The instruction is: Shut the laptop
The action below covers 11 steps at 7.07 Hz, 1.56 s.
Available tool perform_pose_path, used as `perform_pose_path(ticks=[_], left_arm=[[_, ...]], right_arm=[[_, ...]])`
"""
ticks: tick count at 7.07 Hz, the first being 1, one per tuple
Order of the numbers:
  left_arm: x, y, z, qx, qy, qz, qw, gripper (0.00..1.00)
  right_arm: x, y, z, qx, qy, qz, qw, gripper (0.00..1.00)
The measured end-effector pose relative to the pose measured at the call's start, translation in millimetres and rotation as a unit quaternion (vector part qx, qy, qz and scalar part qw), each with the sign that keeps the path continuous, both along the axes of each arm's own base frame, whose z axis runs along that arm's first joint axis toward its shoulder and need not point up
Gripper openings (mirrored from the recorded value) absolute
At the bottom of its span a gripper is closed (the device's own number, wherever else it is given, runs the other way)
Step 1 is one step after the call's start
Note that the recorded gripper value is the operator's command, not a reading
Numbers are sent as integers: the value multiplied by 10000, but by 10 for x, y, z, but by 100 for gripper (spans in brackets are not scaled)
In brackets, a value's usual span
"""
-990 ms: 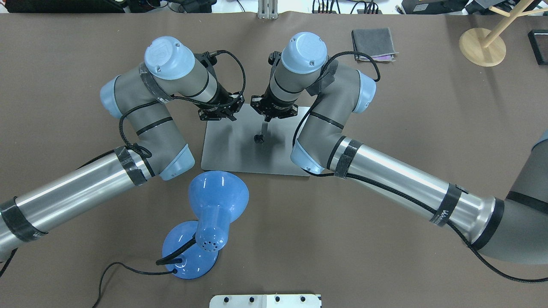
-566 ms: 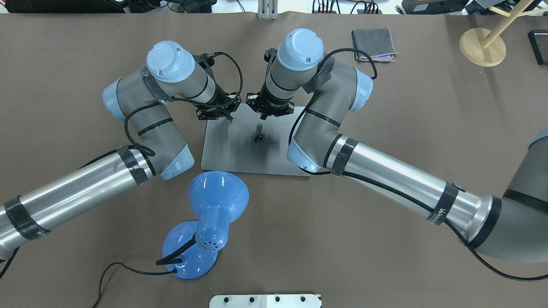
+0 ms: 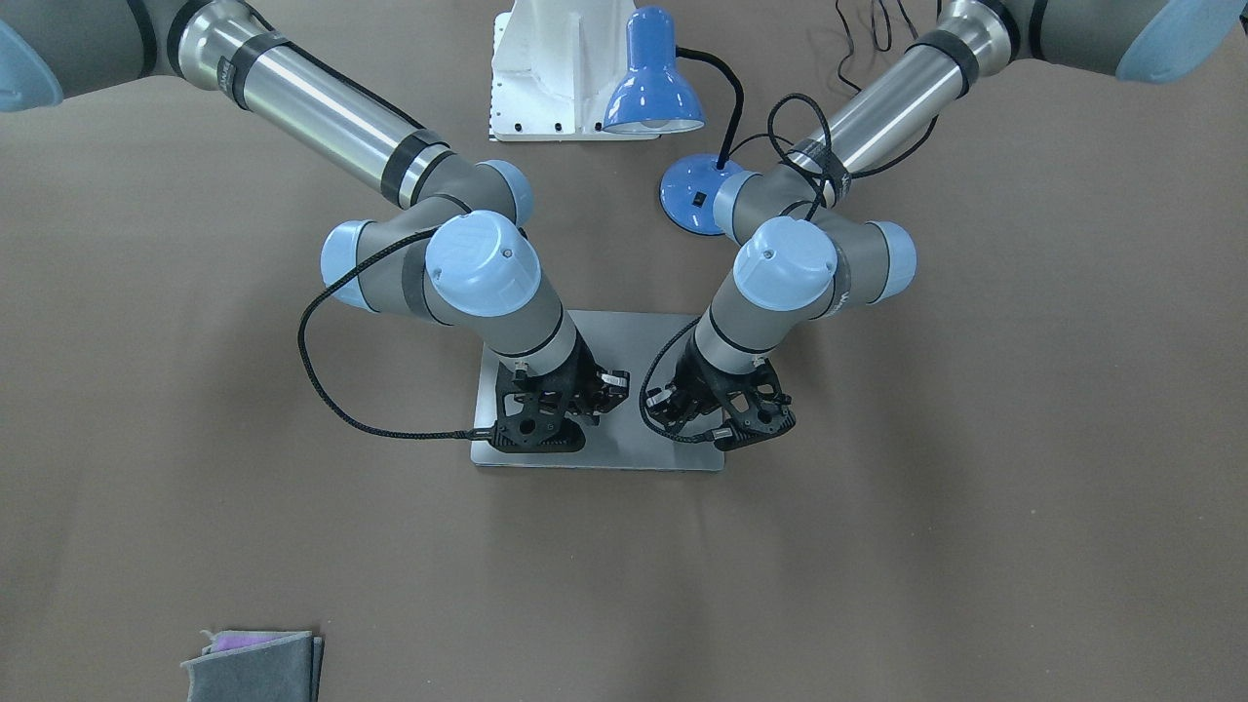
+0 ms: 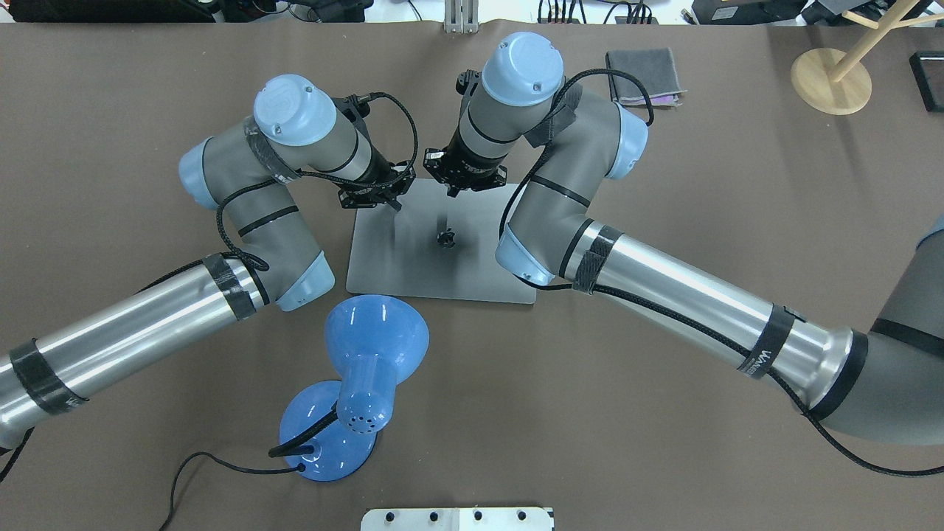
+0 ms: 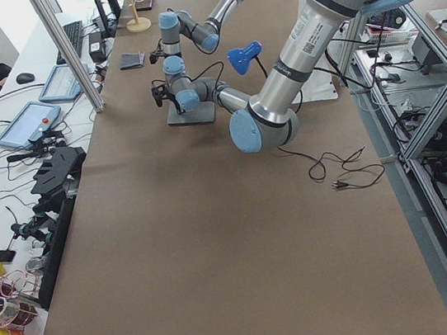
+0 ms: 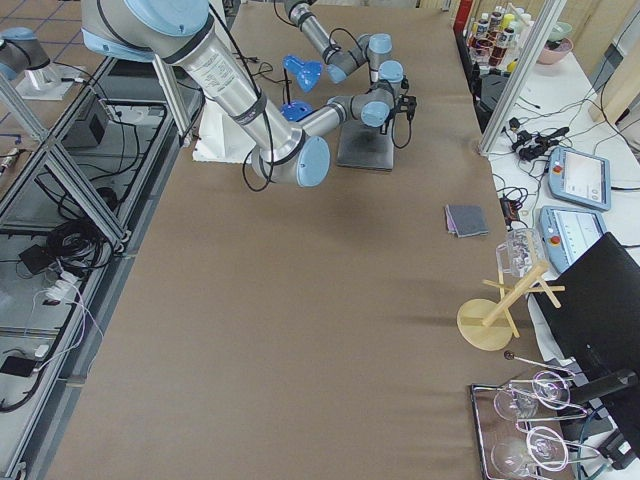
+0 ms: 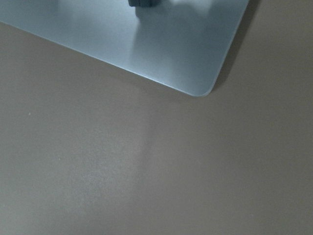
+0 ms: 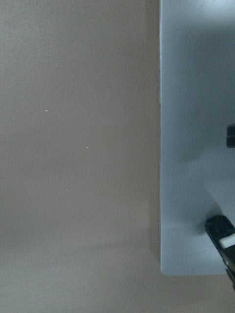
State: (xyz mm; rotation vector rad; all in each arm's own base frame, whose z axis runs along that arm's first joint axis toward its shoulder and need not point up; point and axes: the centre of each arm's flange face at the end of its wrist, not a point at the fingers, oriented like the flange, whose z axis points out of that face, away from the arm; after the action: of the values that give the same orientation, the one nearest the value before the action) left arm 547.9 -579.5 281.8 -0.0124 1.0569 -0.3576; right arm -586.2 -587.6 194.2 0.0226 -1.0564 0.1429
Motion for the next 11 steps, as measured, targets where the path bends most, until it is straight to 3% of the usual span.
perform_pose_path(ticks=[3,4,5,7,9,11], left_arm=[[-5,10,-6,16,34,7,10000,0],[-62,4,-118,63,131,-11,9999,5],[-141,-2,-238,99,240,-32,9997,97],[-340,1,-469,103,430,-128,9989,98],[-923,-93,-574,168,476,-347,9981,98],[-1965,-236,-432,389,114,-231,9989,98]], right_arm=[[64,-35,-64,8,-75,-9,10000,0],[147,-73,-110,-3,-142,-14,9999,40],[341,-156,-131,-62,-254,-45,9996,99],[968,-251,8,-176,-487,-77,9986,100],[2063,-384,429,-311,-747,-92,9967,100],[3127,-349,1154,-84,-755,-126,9970,100]])
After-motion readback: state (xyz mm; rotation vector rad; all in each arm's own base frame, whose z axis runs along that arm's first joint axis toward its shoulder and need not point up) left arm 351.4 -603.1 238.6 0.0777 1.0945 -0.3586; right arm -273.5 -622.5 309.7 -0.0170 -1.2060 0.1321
